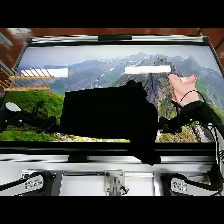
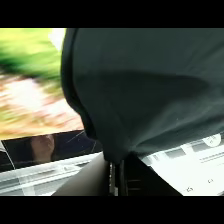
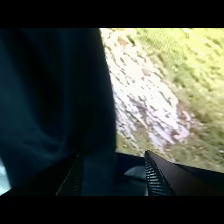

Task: Fold the shirts.

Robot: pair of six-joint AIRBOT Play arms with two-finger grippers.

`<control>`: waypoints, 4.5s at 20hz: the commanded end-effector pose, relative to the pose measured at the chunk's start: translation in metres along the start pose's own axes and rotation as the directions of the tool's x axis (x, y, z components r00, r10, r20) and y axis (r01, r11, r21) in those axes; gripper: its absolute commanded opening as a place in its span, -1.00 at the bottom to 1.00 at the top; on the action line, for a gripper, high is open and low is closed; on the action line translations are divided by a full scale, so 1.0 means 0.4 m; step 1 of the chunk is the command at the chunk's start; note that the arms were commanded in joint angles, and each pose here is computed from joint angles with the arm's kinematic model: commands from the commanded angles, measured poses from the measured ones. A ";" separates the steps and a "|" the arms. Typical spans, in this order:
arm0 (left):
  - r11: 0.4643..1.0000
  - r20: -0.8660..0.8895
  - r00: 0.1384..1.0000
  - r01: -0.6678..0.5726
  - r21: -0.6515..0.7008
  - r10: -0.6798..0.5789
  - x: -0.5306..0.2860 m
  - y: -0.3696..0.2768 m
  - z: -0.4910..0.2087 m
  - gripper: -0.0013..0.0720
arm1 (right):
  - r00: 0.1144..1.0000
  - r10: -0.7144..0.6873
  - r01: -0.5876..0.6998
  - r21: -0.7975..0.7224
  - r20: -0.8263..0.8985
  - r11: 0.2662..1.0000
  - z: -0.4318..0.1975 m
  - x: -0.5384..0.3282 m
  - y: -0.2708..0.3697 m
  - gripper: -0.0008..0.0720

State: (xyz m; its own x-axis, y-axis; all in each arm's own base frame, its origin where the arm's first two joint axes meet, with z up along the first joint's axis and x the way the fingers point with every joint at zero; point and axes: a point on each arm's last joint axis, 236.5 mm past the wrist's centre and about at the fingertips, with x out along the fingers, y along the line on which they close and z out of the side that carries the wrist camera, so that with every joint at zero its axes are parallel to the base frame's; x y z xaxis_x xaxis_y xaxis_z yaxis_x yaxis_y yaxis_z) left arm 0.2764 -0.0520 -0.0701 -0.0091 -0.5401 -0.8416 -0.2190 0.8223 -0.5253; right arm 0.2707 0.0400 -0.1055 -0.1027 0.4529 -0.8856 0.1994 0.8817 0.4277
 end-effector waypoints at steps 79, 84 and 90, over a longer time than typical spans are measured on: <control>0.996 0.018 0.999 -0.028 -0.088 0.030 0.001 0.136 -0.105 0.67 | 0.978 0.008 -0.021 0.058 0.210 0.998 0.124 -0.383 -0.036 0.64; 0.996 -0.040 0.998 -0.056 -0.063 0.053 0.027 0.144 -0.123 0.67 | 0.979 0.010 -0.022 0.058 0.205 0.998 0.121 -0.383 -0.035 0.64; 0.998 -0.080 0.995 -0.064 -0.031 0.061 0.044 0.128 -0.143 0.67 | 0.979 0.011 -0.023 0.058 0.202 0.998 0.119 -0.383 -0.035 0.64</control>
State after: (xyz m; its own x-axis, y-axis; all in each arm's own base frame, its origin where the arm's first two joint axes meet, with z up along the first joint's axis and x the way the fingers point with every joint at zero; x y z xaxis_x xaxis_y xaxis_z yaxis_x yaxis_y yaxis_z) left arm 0.2124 -0.0252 -0.1010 -0.0794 -0.5128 -0.8548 -0.2705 0.8365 -0.4766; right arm 0.3303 -0.0478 0.0152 0.0980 0.4258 -0.8995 0.2575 0.8622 0.4362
